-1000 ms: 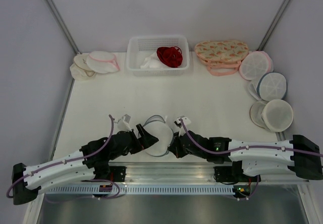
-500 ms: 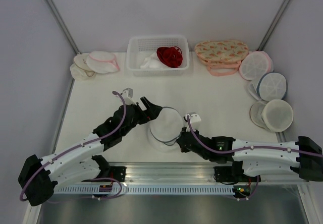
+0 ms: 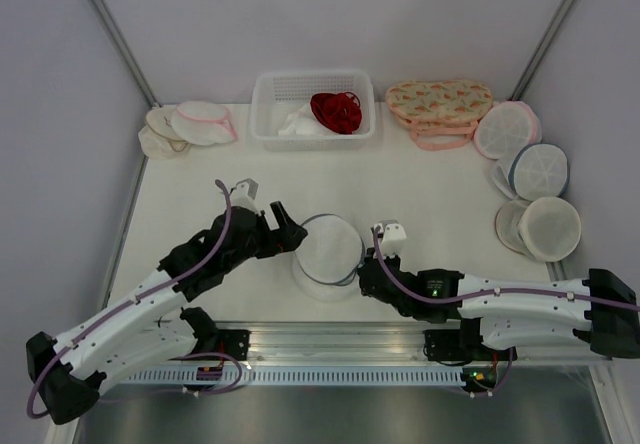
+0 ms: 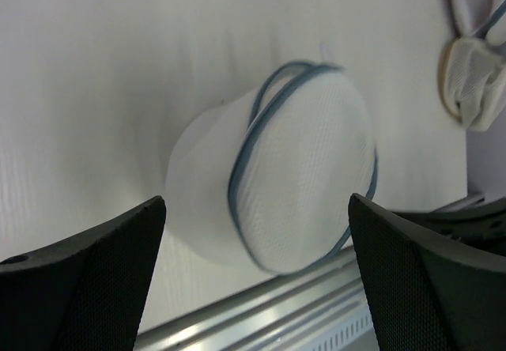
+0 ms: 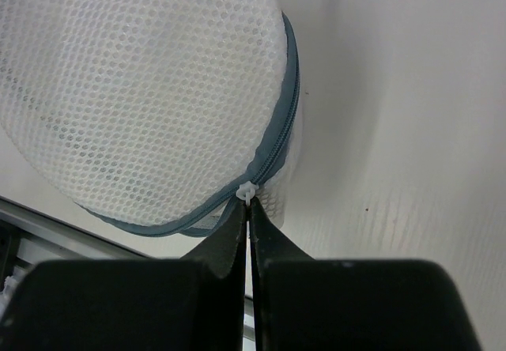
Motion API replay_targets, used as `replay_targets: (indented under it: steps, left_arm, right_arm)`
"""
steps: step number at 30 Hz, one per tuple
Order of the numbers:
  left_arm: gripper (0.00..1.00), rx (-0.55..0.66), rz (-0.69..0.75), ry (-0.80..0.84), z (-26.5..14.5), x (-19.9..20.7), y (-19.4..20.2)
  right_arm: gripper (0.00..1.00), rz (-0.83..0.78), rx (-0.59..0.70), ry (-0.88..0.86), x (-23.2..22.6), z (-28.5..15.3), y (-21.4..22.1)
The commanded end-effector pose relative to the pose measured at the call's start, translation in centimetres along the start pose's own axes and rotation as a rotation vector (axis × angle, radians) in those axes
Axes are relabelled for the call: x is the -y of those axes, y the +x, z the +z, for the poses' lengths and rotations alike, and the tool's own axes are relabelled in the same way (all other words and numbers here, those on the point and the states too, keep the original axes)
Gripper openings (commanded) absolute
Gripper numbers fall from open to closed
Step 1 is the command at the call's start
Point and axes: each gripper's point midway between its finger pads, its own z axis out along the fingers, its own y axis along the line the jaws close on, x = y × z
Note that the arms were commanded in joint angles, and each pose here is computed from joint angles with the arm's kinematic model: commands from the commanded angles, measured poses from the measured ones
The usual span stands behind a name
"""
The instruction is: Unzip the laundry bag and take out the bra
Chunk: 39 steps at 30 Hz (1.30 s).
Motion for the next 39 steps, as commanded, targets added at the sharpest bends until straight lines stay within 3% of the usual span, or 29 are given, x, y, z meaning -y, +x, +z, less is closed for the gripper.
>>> replay_targets:
  steps: [1, 7, 13, 18, 24, 29, 35, 37, 39]
  left_arm:
    - [1.00, -0.210, 0.006, -0.100, -3.0, -4.3, 5.6]
    - [1.00, -0.347, -0.172, 0.059, -6.7, -2.4, 9.6]
    - [1.00, -0.368, -0.277, 0.184, -5.5, 1.4, 11.8]
    - [1.00, -0.344, -0.252, 0.188, -3.4, 3.7, 13.1]
    - [1.00, -0.252, -0.296, 0.156, -2.5, 2.8, 12.1]
    - [1.00, -0.147, -0.368, 0.117, -1.9, 1.3, 10.6]
    - [1.00, -0.122, -0.397, 0.082, -1.0, 0.9, 10.7]
    - [0.93, -0.109, -0.388, 0.098, -0.8, 1.2, 10.4]
    - [0.78, -0.091, -0.387, 0.128, -0.7, 1.9, 10.0]
  right_arm:
    - [0.00, 0.040, 0.045, 0.018, -0.4, 0.0, -1.7]
    - [0.00, 0.028, 0.020, -0.014, -1.7, 0.6, -1.2]
    - [0.00, 0.017, -0.037, -0.129, -4.6, 0.9, -0.2]
    - [0.00, 0.021, -0.098, -0.296, -7.4, -0.3, 0.6]
    - [0.01, 0.025, -0.166, -0.489, -9.4, -2.7, 1.6]
    - [0.00, 0.003, -0.206, -0.542, -9.6, -3.6, 2.6]
    - [0.00, -0.012, -0.198, -0.581, -9.8, -4.2, 2.3]
    - [0.01, -0.017, -0.195, -0.578, -9.7, -4.1, 2.3]
    - [0.01, -0.021, -0.198, -0.574, -9.6, -4.1, 2.4]
